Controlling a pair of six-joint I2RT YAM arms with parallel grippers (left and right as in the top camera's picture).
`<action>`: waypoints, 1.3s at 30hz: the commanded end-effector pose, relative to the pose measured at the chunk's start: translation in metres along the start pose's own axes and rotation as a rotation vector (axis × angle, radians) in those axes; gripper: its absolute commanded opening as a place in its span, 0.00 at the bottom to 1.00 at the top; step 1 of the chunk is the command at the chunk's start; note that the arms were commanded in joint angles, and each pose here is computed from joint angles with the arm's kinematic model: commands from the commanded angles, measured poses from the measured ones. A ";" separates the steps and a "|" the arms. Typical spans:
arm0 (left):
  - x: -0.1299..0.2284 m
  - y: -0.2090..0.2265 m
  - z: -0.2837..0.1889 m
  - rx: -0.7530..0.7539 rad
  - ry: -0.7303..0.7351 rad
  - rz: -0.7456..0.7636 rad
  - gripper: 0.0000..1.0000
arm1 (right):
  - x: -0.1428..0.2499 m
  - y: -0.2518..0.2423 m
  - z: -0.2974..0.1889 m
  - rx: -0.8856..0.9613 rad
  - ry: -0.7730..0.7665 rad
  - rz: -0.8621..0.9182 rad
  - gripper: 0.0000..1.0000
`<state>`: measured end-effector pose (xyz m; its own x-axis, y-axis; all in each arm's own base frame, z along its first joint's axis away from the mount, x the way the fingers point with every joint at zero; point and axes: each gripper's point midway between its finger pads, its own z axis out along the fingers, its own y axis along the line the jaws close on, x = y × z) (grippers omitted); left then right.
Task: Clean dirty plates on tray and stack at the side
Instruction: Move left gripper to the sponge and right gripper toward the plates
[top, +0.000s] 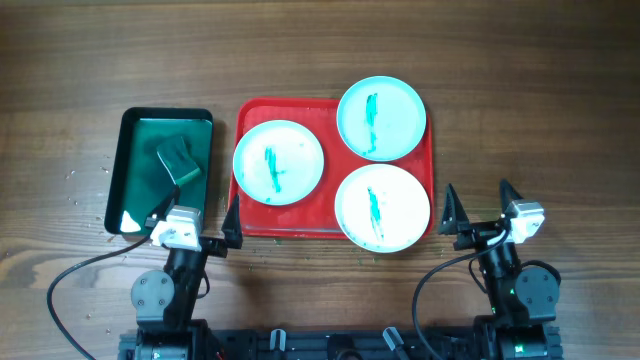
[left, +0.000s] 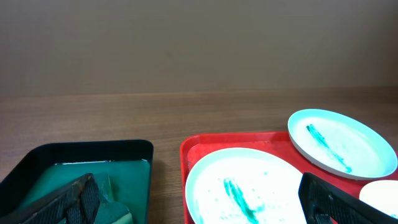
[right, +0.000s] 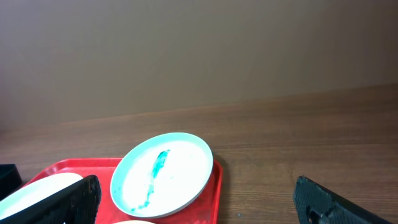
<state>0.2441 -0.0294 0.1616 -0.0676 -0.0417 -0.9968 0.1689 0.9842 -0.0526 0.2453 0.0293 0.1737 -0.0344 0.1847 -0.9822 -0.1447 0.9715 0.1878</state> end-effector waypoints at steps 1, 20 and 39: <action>0.012 0.021 0.001 -0.118 0.047 0.014 1.00 | 0.002 -0.002 0.001 0.011 0.006 -0.004 1.00; -0.054 0.010 -0.003 -0.077 0.049 -0.018 1.00 | -0.048 0.019 -0.005 -0.067 -0.063 -0.055 1.00; -0.152 0.007 0.046 -0.063 0.533 -0.101 1.00 | -0.156 0.065 0.061 -0.212 0.190 -0.024 1.00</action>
<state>0.2868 -0.0195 0.2988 -0.4915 -0.0473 -0.8696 0.0762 0.9924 -0.0971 0.2907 0.0580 0.3192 -0.1597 0.1311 -0.9784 -0.2787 0.9449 0.1720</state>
